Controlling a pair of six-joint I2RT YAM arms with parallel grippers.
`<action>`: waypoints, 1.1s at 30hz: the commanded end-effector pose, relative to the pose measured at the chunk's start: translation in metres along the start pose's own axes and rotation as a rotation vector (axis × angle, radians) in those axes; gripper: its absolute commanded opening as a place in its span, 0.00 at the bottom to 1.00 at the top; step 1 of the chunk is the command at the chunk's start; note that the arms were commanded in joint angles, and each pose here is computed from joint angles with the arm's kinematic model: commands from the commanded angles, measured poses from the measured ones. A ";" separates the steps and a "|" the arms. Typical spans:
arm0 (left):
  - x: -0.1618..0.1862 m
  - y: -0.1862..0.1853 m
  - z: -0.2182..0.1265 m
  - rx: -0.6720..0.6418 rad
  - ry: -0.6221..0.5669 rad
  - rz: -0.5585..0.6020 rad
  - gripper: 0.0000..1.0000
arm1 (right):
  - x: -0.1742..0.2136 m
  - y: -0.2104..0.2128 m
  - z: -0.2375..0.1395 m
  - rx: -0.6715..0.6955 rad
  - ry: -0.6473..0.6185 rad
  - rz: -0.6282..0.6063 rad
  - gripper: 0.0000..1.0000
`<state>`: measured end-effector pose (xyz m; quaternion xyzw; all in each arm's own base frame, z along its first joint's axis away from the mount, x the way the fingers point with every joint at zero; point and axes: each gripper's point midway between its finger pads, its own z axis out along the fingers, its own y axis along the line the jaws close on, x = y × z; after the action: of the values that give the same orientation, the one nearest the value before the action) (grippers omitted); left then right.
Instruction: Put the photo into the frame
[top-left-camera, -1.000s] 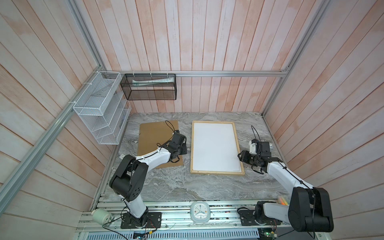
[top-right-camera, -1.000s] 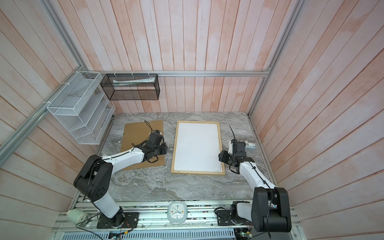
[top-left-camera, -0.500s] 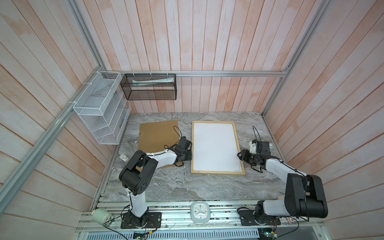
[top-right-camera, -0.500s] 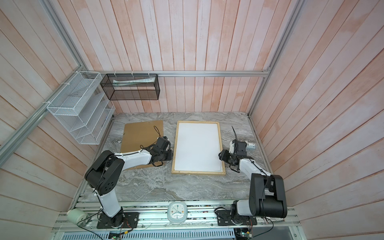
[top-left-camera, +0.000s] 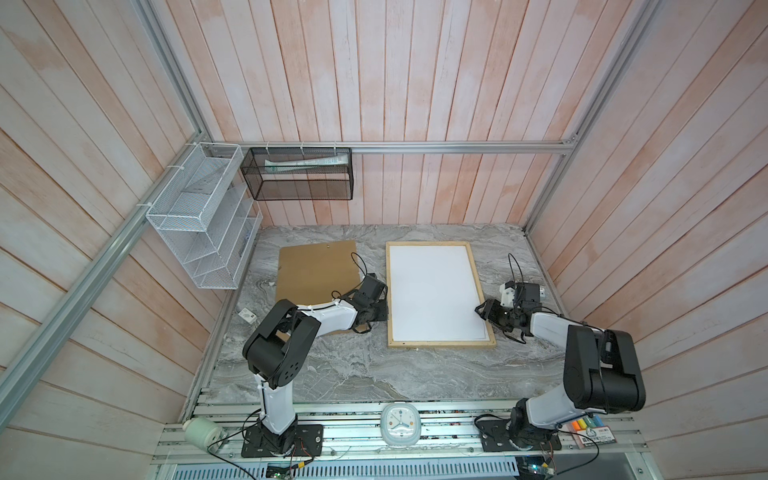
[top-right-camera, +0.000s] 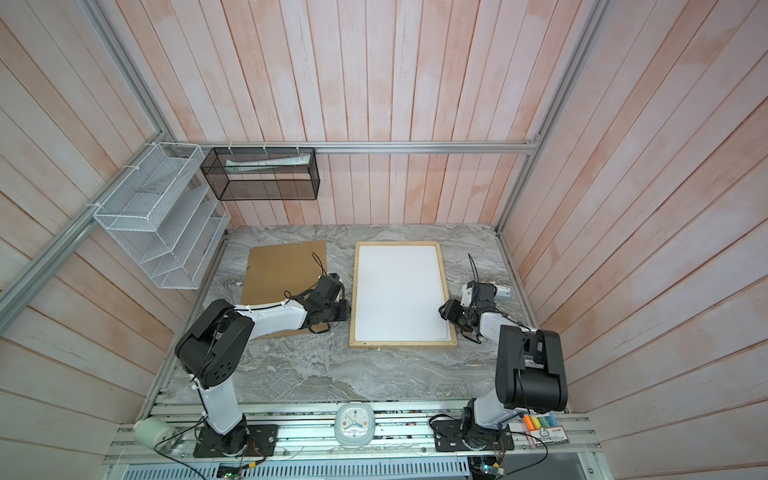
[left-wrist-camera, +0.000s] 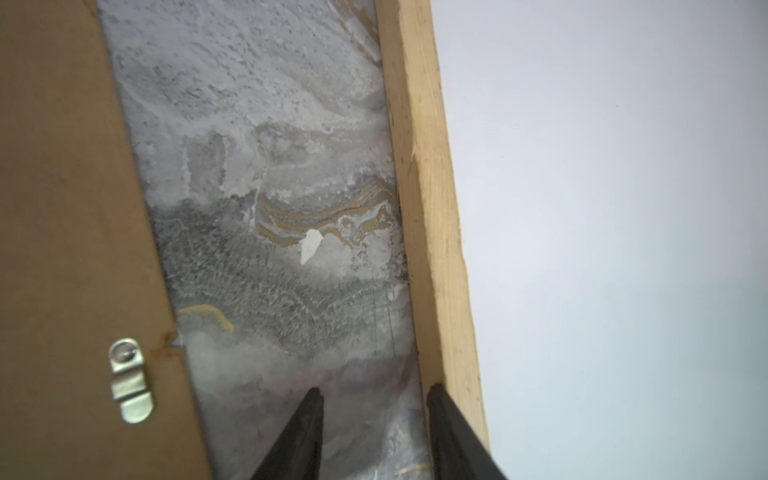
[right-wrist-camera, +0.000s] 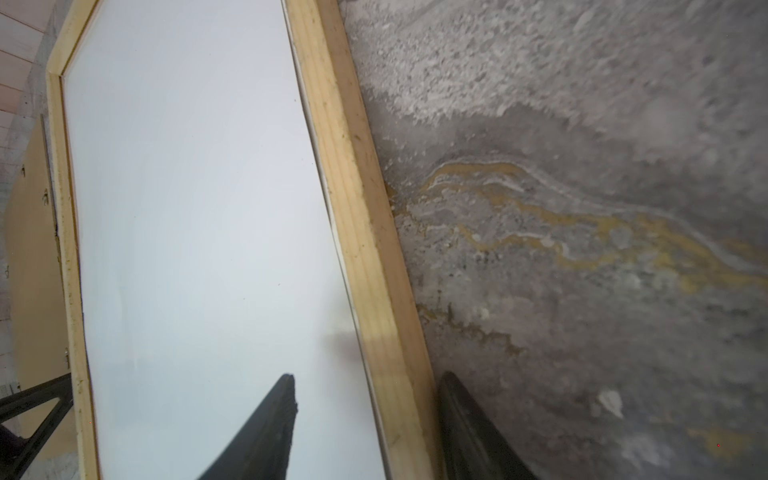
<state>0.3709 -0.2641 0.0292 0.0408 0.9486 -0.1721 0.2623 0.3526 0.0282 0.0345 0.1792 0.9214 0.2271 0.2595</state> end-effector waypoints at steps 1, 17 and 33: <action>-0.001 -0.027 0.008 0.095 0.009 0.000 0.44 | -0.016 0.013 -0.001 -0.057 -0.021 -0.007 0.56; -0.030 -0.034 0.018 0.069 -0.045 0.000 0.44 | -0.045 0.000 -0.005 -0.032 -0.070 0.015 0.55; -0.050 0.086 -0.051 -0.261 -0.127 -0.061 0.47 | -0.041 0.026 -0.047 -0.038 -0.148 -0.020 0.55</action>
<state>0.4154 -0.1941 0.0838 -0.0277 0.9347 -0.1070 0.3378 0.3750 0.0048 0.1042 0.1815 0.8928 0.2196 0.3490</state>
